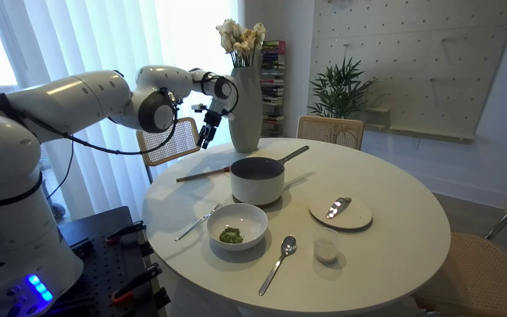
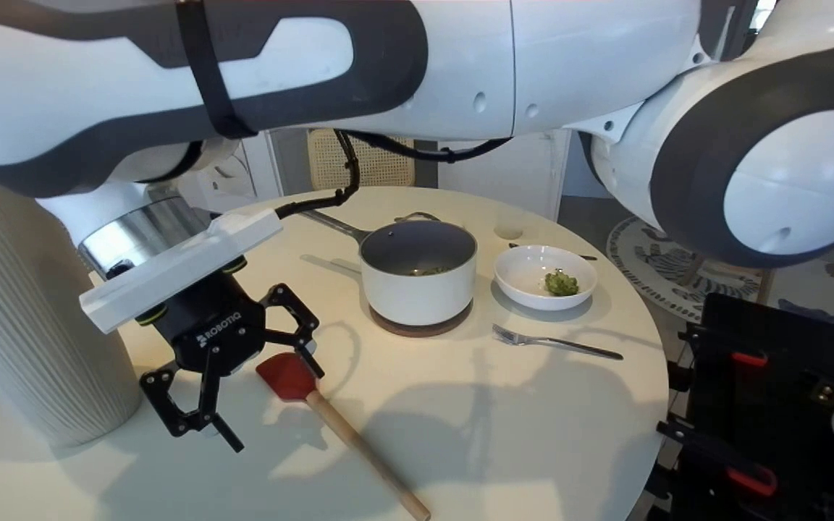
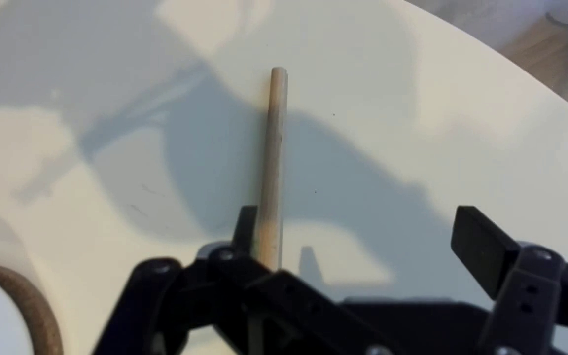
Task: Use the spatula to mix the contents of the pot then put it back on the table
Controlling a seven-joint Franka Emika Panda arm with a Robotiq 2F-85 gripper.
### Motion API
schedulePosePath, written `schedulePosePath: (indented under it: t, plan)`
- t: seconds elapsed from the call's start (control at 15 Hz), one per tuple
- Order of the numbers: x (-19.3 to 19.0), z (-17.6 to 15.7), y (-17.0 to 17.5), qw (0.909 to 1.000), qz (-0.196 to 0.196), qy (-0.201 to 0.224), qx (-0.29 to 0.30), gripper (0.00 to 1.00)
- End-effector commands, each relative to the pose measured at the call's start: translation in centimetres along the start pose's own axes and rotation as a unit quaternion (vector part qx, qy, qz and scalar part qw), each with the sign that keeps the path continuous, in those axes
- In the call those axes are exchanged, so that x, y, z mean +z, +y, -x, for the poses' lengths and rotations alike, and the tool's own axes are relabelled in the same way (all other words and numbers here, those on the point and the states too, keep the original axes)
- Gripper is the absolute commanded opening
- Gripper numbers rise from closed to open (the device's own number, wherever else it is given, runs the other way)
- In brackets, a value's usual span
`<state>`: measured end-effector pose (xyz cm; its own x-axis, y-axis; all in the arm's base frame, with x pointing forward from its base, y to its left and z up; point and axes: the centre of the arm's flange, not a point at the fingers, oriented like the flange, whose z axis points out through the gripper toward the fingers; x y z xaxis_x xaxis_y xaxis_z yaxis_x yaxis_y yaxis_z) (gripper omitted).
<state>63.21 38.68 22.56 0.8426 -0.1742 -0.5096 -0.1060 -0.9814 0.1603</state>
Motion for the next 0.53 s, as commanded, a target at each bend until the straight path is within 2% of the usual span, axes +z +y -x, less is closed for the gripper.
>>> schedulePosePath:
  t: [0.0,0.47]
  plan:
    - [0.3,6.4,4.8,0.9993,0.017,-0.014,-0.030,1.00]
    - [-4.4,10.9,7.4,0.9952,0.043,-0.053,-0.071,1.00]
